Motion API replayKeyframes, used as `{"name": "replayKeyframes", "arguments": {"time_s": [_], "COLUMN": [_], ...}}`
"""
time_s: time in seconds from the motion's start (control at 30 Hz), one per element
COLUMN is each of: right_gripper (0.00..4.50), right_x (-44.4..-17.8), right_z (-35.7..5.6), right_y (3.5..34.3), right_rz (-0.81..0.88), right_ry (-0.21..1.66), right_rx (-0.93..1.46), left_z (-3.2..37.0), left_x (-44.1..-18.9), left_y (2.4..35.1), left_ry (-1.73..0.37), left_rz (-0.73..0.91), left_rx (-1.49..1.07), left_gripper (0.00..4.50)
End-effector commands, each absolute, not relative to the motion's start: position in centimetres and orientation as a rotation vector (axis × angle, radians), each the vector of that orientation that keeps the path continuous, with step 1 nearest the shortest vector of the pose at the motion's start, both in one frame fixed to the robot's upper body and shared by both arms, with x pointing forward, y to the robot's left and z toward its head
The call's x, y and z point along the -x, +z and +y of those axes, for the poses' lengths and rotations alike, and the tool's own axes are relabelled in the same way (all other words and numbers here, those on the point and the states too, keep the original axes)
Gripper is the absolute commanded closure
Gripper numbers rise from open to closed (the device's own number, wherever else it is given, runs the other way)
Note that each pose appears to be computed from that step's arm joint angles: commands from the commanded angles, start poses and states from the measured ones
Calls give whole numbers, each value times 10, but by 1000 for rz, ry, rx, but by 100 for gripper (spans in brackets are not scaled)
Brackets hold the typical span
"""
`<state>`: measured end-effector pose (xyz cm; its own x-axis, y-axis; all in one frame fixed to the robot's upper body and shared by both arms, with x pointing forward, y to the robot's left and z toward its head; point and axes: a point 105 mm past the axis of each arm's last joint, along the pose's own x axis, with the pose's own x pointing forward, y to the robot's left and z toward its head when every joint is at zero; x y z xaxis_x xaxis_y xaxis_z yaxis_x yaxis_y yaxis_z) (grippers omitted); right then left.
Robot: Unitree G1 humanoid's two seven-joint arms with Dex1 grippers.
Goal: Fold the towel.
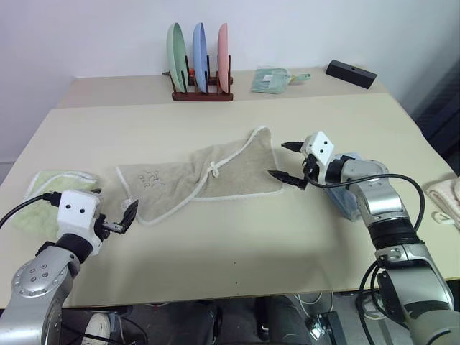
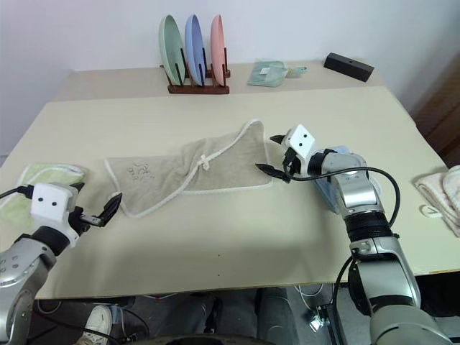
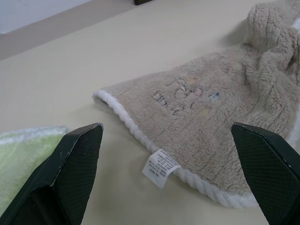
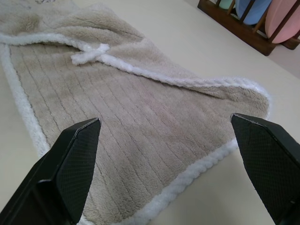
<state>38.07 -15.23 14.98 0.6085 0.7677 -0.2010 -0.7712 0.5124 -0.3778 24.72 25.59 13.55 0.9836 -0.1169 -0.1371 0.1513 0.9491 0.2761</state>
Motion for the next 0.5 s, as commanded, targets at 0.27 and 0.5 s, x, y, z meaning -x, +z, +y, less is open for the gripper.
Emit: {"name": "replayKeyframes", "arguments": {"time_s": [0.27, 0.5], "right_gripper": [0, 0], "right_x": [-374, -371], "right_z": [-153, -157], "right_y": [163, 158], "right_rz": [-31, -14], "right_ry": [928, 920], "right_rx": [445, 447], "left_z": [256, 252], "left_x": [-246, -247], "left_y": [143, 144], "left_ry": [-149, -172], "left_rz": [96, 97], "left_rx": [-326, -333], "left_gripper": [5, 5]}}
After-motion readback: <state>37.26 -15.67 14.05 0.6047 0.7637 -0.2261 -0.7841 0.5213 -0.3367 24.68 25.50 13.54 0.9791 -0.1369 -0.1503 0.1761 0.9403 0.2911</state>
